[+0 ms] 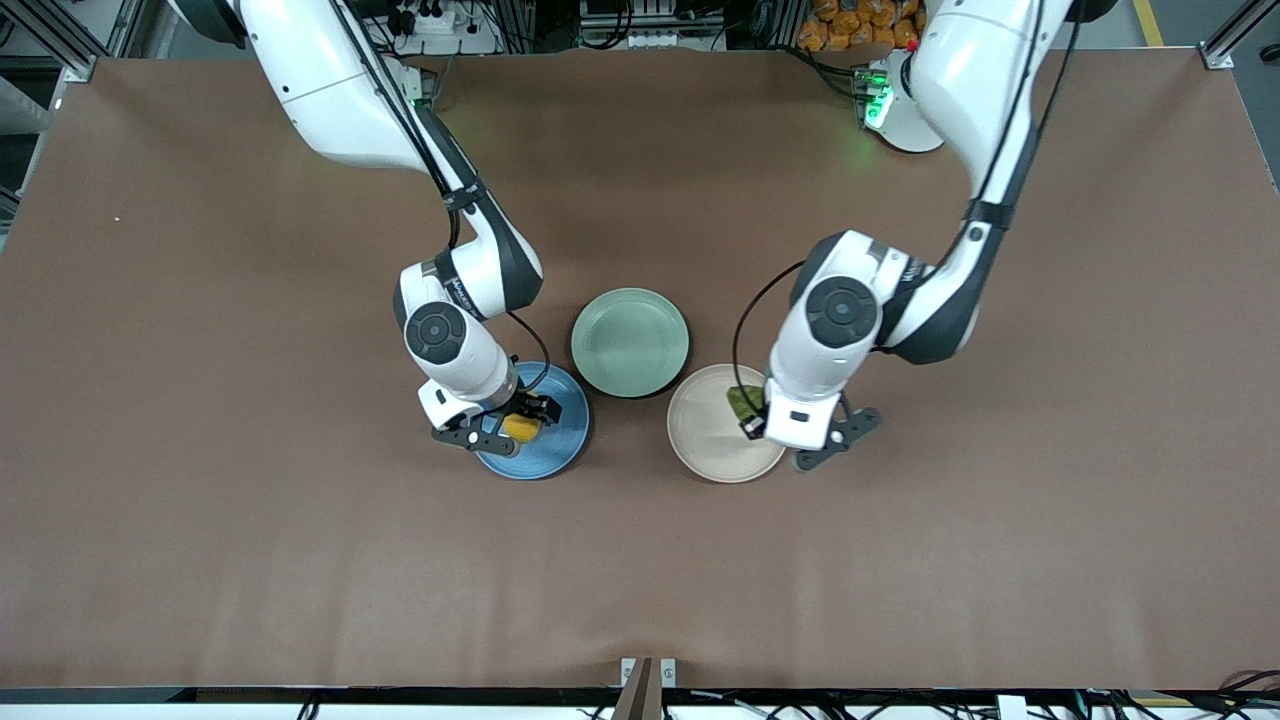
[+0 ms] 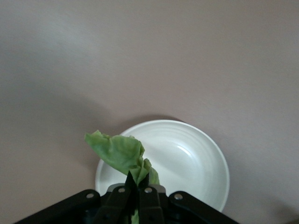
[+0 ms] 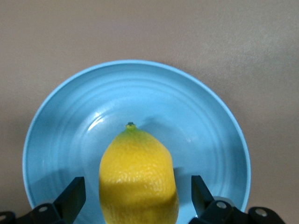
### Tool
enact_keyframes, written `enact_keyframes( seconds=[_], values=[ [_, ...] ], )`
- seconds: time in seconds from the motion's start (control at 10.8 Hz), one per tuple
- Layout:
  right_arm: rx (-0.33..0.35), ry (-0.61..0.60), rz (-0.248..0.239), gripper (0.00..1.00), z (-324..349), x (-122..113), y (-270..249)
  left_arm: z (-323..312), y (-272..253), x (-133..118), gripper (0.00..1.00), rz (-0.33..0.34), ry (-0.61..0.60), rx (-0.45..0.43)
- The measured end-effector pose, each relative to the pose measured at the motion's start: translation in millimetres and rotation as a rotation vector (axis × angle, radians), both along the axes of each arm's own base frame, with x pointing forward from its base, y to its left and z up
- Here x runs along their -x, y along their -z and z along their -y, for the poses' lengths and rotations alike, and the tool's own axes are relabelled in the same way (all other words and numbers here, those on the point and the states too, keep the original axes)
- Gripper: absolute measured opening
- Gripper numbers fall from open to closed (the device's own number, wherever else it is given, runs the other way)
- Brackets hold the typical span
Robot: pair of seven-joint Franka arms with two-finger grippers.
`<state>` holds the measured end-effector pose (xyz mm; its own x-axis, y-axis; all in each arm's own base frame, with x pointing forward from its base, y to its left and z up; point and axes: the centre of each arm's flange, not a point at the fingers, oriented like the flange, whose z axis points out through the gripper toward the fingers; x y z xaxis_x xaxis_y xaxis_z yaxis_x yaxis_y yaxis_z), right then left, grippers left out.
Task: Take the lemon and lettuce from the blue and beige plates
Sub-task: 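Close both grippers, grasping the lettuce and the lemon, and lift, then carry the lettuce off the beige plate while the right gripper carries the lemon away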
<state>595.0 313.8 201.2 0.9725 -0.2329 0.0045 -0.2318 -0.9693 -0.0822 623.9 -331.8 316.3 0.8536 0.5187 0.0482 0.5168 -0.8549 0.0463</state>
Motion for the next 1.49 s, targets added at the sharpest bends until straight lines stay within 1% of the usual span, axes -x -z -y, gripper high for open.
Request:
enact_keyframes(
  seconds=[0.19,0.28,0.37,0.56,1.02,1.11,1.3,1.39,1.49],
  values=[
    [0.001,0.0,-0.002,0.99,0,1,2,-9,-10,-3,0.04,0.003,0.001,-0.002],
    [0.001,0.0,-0.001,0.93,0,1,2,-12,-14,-5,0.04,0.009,0.006,-0.002],
    [0.001,0.0,-0.001,0.9,-1,1,2,-18,-19,-7,0.04,0.011,0.021,-0.003],
    [0.0,0.001,0.001,0.63,-1,1,1,-34,-25,-12,0.04,0.004,0.047,-0.013],
    [-0.001,0.007,0.003,0.63,-1,0,-1,-92,-31,-32,0.04,-0.012,0.122,-0.033],
    [0.004,0.01,-0.005,0.63,1,-2,-3,-109,-30,-38,0.04,-0.013,0.139,-0.036],
    [0.019,0.012,-0.047,0.63,3,-9,-17,-143,-30,-48,0.04,-0.015,0.172,-0.041],
    [0.022,0.016,-0.059,0.63,5,-14,-26,-158,-29,-52,0.04,-0.018,0.183,-0.043],
    [0.022,0.02,-0.061,0.63,9,-18,-34,-171,-27,-54,0.04,-0.022,0.195,-0.045]
  ],
)
